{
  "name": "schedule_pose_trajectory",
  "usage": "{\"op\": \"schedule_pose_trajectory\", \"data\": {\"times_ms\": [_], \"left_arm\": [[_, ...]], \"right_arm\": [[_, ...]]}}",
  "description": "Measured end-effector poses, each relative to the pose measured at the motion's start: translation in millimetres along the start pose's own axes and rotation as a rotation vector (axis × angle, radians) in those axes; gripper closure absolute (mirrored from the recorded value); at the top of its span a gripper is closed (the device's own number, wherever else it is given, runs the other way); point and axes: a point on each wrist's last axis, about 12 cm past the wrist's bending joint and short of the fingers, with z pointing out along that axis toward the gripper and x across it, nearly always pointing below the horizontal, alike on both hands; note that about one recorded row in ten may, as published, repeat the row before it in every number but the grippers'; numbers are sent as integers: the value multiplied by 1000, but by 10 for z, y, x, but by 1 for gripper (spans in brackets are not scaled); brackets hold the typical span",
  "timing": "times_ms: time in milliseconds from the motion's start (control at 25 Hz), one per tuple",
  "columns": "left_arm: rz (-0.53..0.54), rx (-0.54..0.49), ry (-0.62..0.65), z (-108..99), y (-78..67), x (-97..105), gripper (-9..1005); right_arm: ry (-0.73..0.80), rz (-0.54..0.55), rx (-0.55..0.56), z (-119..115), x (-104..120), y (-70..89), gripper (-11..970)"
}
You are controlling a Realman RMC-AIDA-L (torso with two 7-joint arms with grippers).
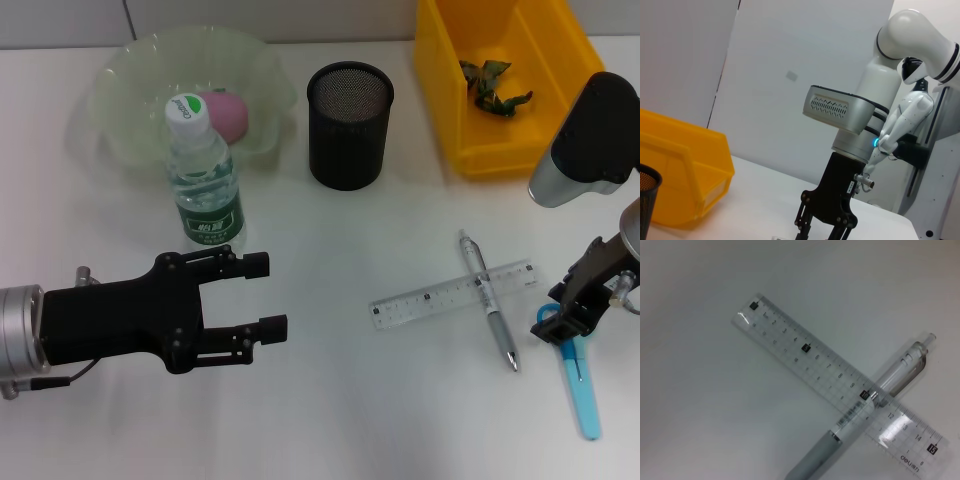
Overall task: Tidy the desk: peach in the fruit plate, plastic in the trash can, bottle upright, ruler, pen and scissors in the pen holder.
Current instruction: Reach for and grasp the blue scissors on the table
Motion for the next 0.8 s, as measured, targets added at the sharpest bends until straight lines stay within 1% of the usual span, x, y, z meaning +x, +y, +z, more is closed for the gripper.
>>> {"op": "schedule_pose_trajectory", "data": {"times_ms": [800], "left_arm": [[2,-2,1,3,6,-3,211]], "right_arm": [[13,-7,9,18,1,-2,467]]}}
